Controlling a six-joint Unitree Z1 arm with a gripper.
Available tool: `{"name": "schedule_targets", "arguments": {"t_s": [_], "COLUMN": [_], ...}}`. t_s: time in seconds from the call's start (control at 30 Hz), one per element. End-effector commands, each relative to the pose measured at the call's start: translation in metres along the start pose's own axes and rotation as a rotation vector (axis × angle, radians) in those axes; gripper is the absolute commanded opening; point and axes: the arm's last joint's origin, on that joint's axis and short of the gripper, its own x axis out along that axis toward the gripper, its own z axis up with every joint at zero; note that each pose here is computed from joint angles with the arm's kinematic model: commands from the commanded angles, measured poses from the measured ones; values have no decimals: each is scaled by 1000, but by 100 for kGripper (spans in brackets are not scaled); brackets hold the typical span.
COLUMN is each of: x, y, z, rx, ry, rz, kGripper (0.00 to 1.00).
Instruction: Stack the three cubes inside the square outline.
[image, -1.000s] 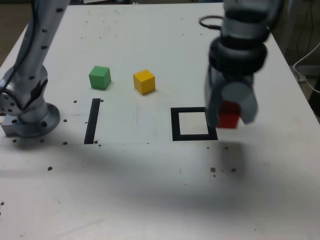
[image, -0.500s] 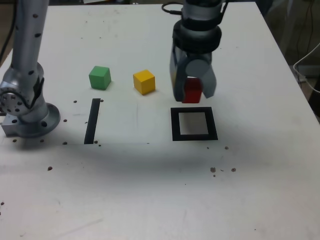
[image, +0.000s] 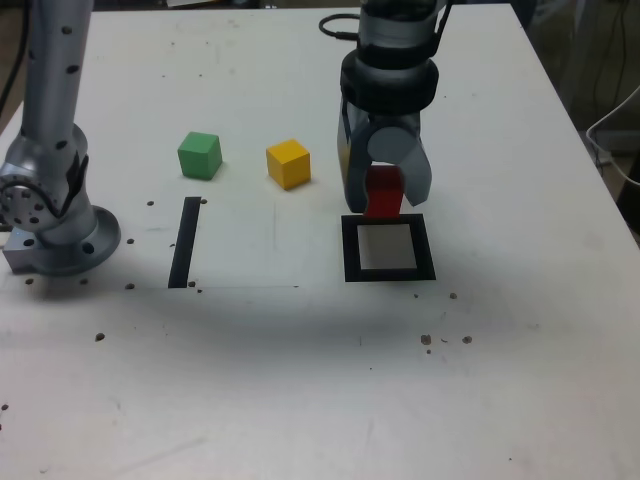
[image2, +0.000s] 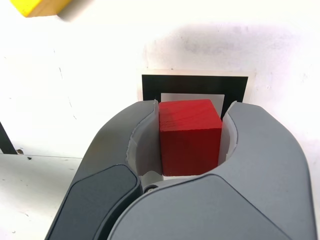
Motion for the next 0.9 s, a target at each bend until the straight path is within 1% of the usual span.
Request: {"name": "schedule_targets", "arguments": {"t_s": [0.0,0.23,0.43,0.73,0.87], "x": [3,10,13,12,19], "y": [1,4,2,-7,-12], "z": [2,5,3,-3,-3], "rx": [-1,-8,1,32,43], "ry": [4,23,35,28,13], "rz": [2,14,-9,-25,-39], "kGripper": [25,25,25,25,25]}}
